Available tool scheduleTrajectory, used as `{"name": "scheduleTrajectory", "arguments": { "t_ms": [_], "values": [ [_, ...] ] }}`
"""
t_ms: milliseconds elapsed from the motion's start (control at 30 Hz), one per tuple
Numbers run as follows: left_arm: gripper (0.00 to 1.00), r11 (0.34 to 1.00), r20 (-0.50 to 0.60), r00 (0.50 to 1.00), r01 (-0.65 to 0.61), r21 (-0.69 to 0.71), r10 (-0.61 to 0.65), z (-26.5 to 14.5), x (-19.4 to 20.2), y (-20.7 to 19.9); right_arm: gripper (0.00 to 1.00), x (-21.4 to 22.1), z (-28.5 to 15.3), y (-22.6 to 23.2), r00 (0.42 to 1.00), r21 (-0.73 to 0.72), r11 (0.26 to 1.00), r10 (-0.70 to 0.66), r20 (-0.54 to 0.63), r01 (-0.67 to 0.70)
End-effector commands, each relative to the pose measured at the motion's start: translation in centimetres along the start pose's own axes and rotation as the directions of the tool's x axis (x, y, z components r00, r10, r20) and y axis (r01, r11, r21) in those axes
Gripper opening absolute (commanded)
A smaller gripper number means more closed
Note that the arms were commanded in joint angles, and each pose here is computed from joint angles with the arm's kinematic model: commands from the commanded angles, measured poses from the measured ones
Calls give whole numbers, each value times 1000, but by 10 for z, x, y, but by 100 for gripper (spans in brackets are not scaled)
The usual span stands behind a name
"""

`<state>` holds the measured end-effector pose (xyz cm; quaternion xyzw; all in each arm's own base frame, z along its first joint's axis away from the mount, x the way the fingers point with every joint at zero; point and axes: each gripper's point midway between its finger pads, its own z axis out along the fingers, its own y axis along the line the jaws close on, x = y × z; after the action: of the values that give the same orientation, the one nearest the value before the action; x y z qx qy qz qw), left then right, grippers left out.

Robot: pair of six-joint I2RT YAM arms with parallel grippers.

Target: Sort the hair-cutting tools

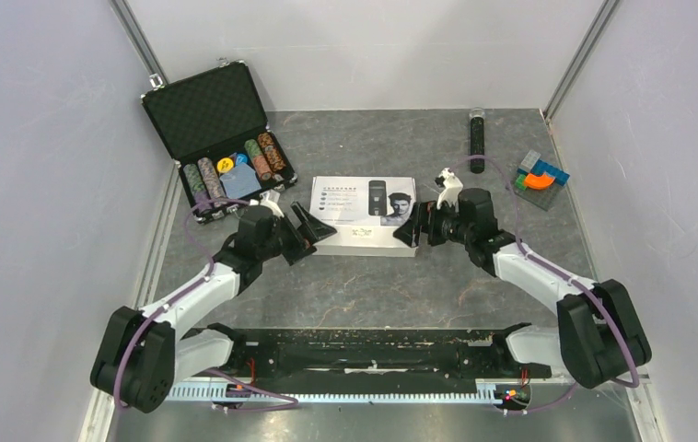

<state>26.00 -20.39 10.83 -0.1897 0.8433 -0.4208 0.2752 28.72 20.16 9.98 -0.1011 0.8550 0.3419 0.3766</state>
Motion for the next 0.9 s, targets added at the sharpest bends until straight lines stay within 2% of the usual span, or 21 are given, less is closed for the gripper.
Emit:
{"name": "scheduleTrajectory", "arguments": {
  "t_ms": [0, 167, 333, 500, 633, 767, 867],
  "values": [
    [100, 986, 109, 981, -153, -70, 160, -10, -33, -11, 98, -45, -9, 6, 982, 10, 988, -153, 113, 153],
    [100, 930, 150, 930, -301, -210, 335, -35, -50, 2, 98, -42, -27, -14, 960, 136, 959, -262, 104, 247],
    [100, 894, 146, 900, -366, -257, 410, -46, -57, 1, 98, -45, -40, -17, 933, 182, 933, -336, 132, 310],
    [100, 878, 126, 883, -417, -234, 453, -42, -63, -12, 98, -58, -45, -5, 899, 156, 919, -388, 202, 362],
    [100, 842, 65, 849, -504, -193, 524, -33, -65, -26, 98, -60, -43, 3, 879, 120, 909, -417, 232, 400],
    [100, 794, 21, 806, -578, -190, 592, -27, -70, -29, 97, -53, -35, 1, 880, 95, 907, -421, 221, 410],
    [100, 762, -18, 775, -625, -171, 632, -21, -69, -29, 94, -43, -26, 7, 897, 21, 916, -398, 193, 402]
  ]
}}
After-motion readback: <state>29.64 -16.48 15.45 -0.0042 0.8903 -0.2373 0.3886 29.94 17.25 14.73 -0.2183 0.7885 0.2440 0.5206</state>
